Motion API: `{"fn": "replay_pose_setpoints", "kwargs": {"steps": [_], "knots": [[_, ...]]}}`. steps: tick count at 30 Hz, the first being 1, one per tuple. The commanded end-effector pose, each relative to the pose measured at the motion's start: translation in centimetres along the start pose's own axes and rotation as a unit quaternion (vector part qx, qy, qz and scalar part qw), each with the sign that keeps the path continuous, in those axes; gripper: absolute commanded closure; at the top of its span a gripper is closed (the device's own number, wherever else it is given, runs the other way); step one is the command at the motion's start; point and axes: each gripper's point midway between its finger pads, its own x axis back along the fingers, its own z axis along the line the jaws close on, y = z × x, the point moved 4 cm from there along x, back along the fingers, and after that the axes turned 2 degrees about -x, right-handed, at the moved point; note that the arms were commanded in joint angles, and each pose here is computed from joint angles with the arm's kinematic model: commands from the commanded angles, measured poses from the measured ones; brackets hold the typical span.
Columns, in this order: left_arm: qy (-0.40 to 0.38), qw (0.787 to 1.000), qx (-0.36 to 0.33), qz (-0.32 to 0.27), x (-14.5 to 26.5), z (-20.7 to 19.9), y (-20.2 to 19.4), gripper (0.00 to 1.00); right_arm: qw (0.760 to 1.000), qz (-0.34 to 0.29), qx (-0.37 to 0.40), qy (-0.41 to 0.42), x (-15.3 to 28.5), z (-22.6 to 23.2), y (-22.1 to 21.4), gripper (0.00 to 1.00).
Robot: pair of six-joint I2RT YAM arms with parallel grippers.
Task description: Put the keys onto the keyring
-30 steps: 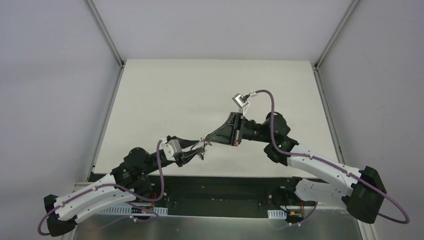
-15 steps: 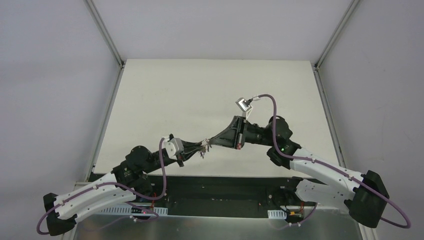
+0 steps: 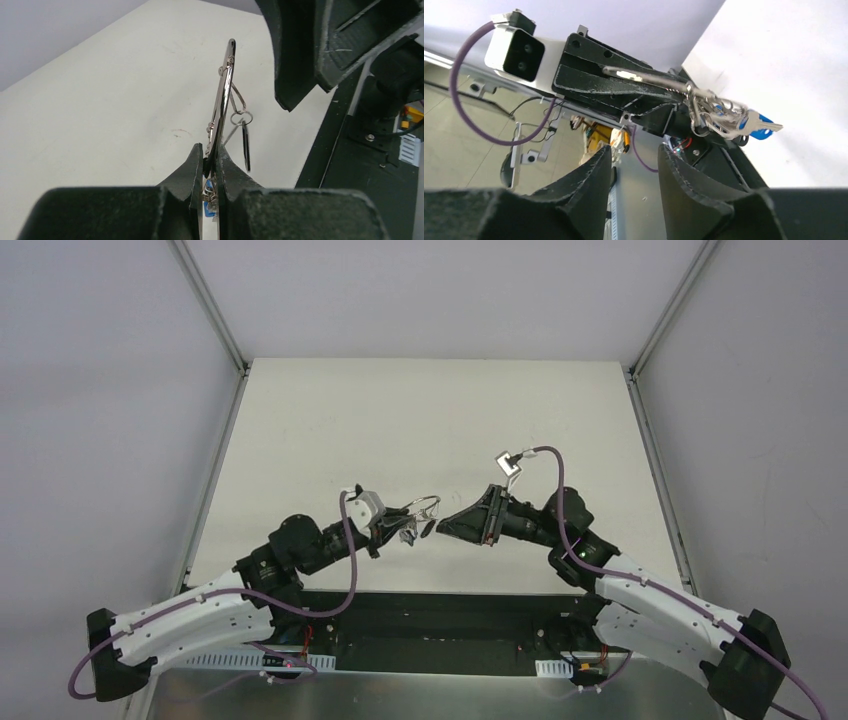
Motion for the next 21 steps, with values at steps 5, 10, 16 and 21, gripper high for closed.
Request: {"fn": "replay_pose_setpoints", "kwargs": {"steps": [5, 10, 16, 21], "knots": [[0.116, 0.992, -0.004, 0.045, -2.6, 3.2, 0.9, 1.00, 0.988, -0.082, 0.012, -0.133, 2.3, -4.4, 1.1, 0.51], [0.158, 0.981, -0.019, 0.108, -4.4, 4.3, -0.6, 1.00, 0.967, -0.135, 0.016, -0.217, 4.0, -6.8, 1.8, 0.48], [0.172, 0.968, -0.028, 0.181, -7.4, 5.3, -2.8, 1.00, 0.953, -0.161, 0.016, -0.256, 5.2, -8.2, 1.9, 0.48], [0.172, 0.962, -0.025, 0.212, -9.7, 6.5, -4.7, 1.00, 0.951, -0.151, 0.004, -0.268, 5.3, -9.2, 1.2, 0.48]]}}
